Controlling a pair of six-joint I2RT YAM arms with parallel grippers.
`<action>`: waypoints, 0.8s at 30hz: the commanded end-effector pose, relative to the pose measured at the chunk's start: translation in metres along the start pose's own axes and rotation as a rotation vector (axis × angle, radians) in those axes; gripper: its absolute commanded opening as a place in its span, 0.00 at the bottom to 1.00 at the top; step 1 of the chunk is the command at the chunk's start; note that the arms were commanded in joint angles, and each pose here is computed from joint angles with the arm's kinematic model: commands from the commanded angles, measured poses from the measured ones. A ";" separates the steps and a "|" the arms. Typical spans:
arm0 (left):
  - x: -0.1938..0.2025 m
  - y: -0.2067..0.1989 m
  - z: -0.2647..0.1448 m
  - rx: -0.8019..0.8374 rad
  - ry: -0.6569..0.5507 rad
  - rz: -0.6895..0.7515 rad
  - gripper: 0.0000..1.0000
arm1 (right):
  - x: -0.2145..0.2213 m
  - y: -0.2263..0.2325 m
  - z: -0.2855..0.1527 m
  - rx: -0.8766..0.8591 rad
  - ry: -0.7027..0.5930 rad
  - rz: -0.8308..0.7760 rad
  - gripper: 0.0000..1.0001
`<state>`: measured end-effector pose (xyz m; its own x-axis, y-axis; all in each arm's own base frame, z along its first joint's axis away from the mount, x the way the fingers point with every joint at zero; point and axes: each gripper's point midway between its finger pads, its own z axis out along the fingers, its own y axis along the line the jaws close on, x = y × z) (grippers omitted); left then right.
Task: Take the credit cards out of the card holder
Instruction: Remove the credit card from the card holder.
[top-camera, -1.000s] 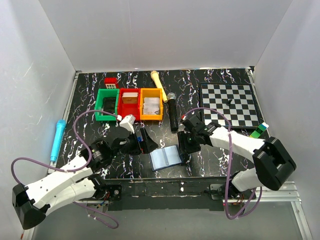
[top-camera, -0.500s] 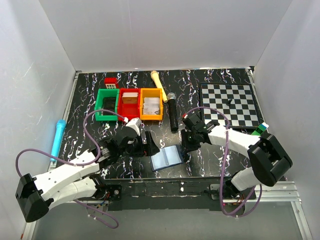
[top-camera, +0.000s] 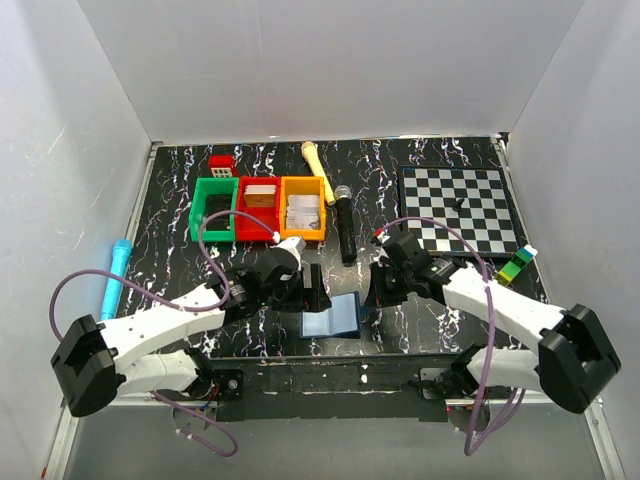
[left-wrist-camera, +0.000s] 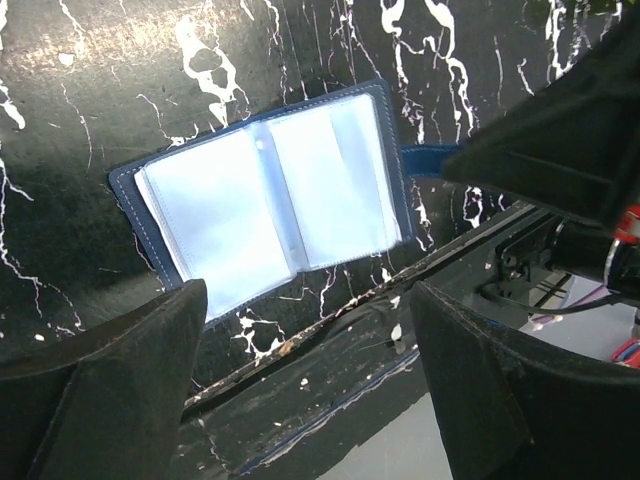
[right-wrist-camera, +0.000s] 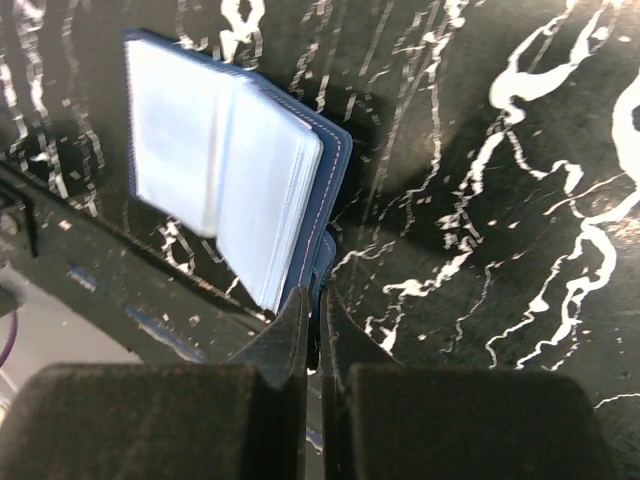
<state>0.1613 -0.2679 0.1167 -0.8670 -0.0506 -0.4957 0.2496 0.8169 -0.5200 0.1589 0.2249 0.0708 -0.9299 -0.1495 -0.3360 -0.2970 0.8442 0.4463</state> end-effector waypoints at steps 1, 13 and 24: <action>-0.008 -0.022 0.005 0.065 0.004 0.033 0.81 | 0.005 0.023 -0.013 -0.131 -0.024 -0.037 0.01; 0.006 -0.036 0.040 0.070 0.102 0.113 0.78 | -0.002 0.037 -0.024 -0.197 -0.063 -0.090 0.01; 0.016 -0.032 0.059 0.033 0.158 0.154 0.72 | -0.012 0.039 -0.029 -0.189 -0.108 -0.098 0.01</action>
<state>0.1607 -0.3163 0.0692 -0.8936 0.1542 -0.4215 0.3550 0.8174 -0.4537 0.1398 0.2338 0.0928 -0.9045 -0.1820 -0.3856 -0.3814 0.7499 0.5406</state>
